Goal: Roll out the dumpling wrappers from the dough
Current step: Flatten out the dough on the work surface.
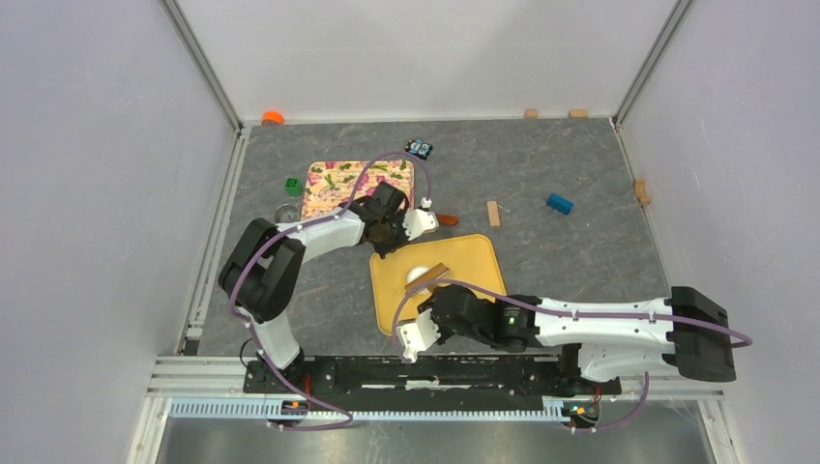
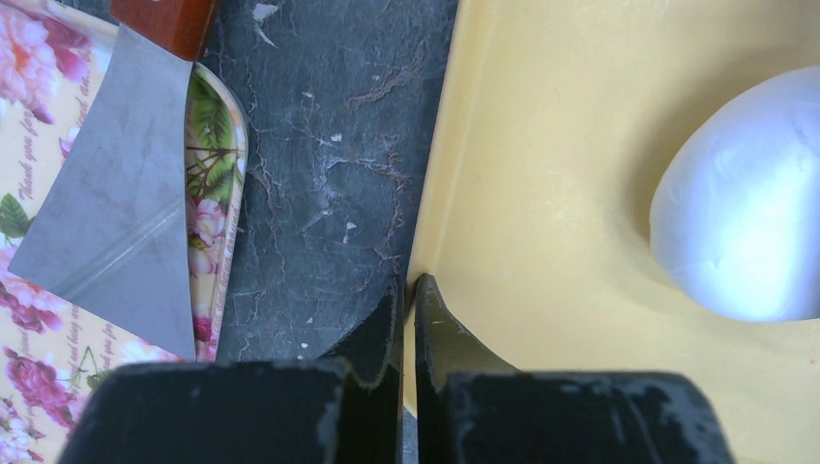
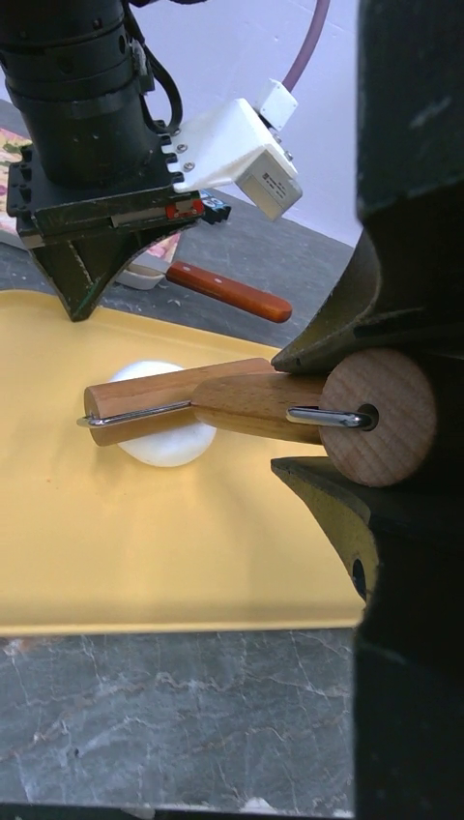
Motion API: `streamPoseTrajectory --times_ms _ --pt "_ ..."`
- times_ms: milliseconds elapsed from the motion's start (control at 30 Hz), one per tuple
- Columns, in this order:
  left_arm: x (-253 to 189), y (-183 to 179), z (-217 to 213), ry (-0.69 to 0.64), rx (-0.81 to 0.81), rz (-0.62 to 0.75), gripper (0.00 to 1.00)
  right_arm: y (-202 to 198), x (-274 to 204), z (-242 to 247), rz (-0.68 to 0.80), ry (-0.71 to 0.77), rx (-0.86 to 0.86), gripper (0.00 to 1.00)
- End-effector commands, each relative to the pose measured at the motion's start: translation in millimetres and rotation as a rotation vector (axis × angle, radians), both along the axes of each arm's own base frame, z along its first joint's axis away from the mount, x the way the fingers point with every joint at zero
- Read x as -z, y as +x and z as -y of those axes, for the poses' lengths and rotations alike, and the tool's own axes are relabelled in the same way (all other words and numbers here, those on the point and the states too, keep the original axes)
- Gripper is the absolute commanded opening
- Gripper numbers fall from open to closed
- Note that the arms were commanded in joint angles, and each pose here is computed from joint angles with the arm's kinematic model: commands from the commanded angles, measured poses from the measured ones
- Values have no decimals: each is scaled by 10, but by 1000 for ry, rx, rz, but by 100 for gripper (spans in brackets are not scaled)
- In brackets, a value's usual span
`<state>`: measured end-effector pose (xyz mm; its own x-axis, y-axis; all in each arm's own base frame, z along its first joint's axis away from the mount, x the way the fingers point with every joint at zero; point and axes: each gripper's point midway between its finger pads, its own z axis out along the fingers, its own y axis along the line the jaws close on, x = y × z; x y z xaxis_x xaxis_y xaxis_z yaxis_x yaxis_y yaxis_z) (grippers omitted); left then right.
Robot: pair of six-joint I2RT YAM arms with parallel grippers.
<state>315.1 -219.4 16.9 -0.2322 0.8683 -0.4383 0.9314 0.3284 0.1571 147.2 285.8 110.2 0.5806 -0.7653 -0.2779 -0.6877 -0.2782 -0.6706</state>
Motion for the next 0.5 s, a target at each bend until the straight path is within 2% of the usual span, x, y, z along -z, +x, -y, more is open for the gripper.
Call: streamPoseTrajectory --times_ms 0,133,367,467 --pt "528 -276 -272 145 16 -117 2 -151 535 227 -164 -161 -35 0" --pt "528 -275 -270 144 17 -117 2 -83 565 158 -164 -177 -32 0" --pt "528 -279 -268 143 17 -118 2 -380 547 396 -198 -188 26 0" --pt "526 -278 -270 143 17 -118 2 -363 575 425 -182 -182 22 0"
